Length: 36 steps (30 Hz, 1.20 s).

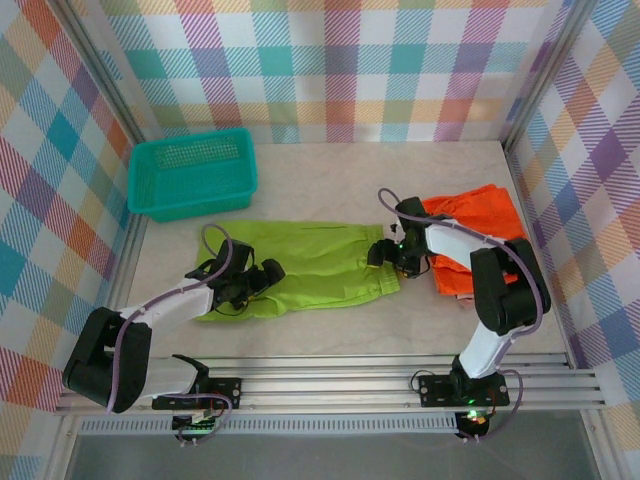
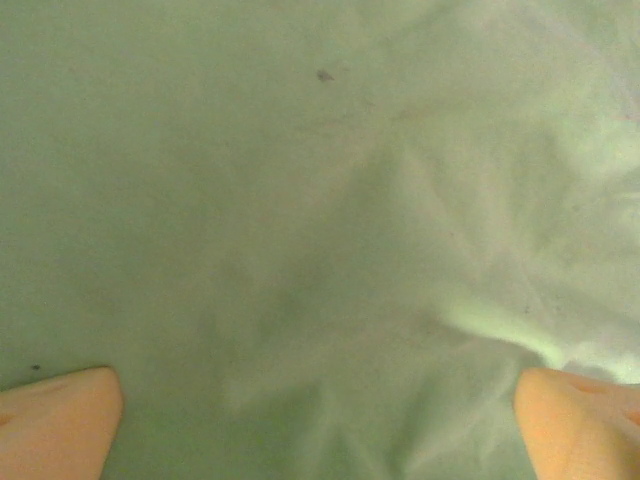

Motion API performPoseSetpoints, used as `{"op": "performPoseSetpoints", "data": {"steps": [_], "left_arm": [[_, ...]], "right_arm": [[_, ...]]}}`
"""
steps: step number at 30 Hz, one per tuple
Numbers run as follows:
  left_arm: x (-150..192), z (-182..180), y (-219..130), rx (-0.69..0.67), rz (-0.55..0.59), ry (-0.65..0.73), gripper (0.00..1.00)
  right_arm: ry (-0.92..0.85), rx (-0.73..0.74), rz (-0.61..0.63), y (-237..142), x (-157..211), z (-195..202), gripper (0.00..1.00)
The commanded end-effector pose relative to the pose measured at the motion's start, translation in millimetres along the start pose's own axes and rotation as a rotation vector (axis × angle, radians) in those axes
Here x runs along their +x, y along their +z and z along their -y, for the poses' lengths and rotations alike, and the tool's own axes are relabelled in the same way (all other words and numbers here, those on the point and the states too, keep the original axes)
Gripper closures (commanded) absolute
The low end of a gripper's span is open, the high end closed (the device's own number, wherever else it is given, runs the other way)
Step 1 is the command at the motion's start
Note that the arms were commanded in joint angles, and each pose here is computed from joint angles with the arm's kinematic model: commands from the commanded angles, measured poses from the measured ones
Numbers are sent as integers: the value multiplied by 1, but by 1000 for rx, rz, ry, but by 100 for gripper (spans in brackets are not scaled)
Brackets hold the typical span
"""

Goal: Fold and stack the shorts

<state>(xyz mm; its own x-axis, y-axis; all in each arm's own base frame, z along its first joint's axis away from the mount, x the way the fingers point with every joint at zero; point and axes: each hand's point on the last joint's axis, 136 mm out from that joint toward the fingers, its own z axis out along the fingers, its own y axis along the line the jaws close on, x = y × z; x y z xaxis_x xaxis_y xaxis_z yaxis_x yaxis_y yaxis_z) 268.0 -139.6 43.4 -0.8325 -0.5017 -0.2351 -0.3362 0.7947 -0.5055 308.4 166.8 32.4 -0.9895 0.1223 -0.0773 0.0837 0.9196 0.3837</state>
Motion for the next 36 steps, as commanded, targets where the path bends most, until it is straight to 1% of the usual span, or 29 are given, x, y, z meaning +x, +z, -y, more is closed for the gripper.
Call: {"op": "performPoseSetpoints", "data": {"steps": [1, 5, 11, 12, 15, 19, 21, 23, 27, 30, 36], "left_arm": [[7, -8, 4, -20, -12, 10, 0], [8, -10, 3, -26, -12, 11, 0], [4, -6, -4, -16, 10, 12, 0], [2, -5, -7, -13, 19, 13, 0], [-5, 0, -17, -5, 60, 16, 0], [-18, 13, -39, 25, 119, 31, 0], [-22, 15, -50, 22, 137, 38, 0], [-29, 19, -61, 30, 162, 42, 0], [-40, 23, -78, 43, 204, 40, 0], [-43, 20, -81, 42, 213, 30, 0], [-38, 15, -72, 43, 187, 15, 0]], "right_arm": [[-33, -25, -9, 4, -3, -11, 24], [-28, -6, -28, 12, -1, -5, 34], [-37, 10, -61, 23, 5, 0, 60], [-44, 11, -57, 23, 4, 0, 66], [-78, 16, -24, 17, 0, -3, 80], [-156, 36, 59, -8, -14, -10, 97], [-205, 55, 99, -25, -23, -14, 100], [-254, 96, 126, -43, -31, -16, 100], [-358, 223, 184, -88, -46, -13, 100], [-425, 319, 243, -124, -57, -12, 100], [-533, 496, 345, -189, -79, -10, 100]]}}
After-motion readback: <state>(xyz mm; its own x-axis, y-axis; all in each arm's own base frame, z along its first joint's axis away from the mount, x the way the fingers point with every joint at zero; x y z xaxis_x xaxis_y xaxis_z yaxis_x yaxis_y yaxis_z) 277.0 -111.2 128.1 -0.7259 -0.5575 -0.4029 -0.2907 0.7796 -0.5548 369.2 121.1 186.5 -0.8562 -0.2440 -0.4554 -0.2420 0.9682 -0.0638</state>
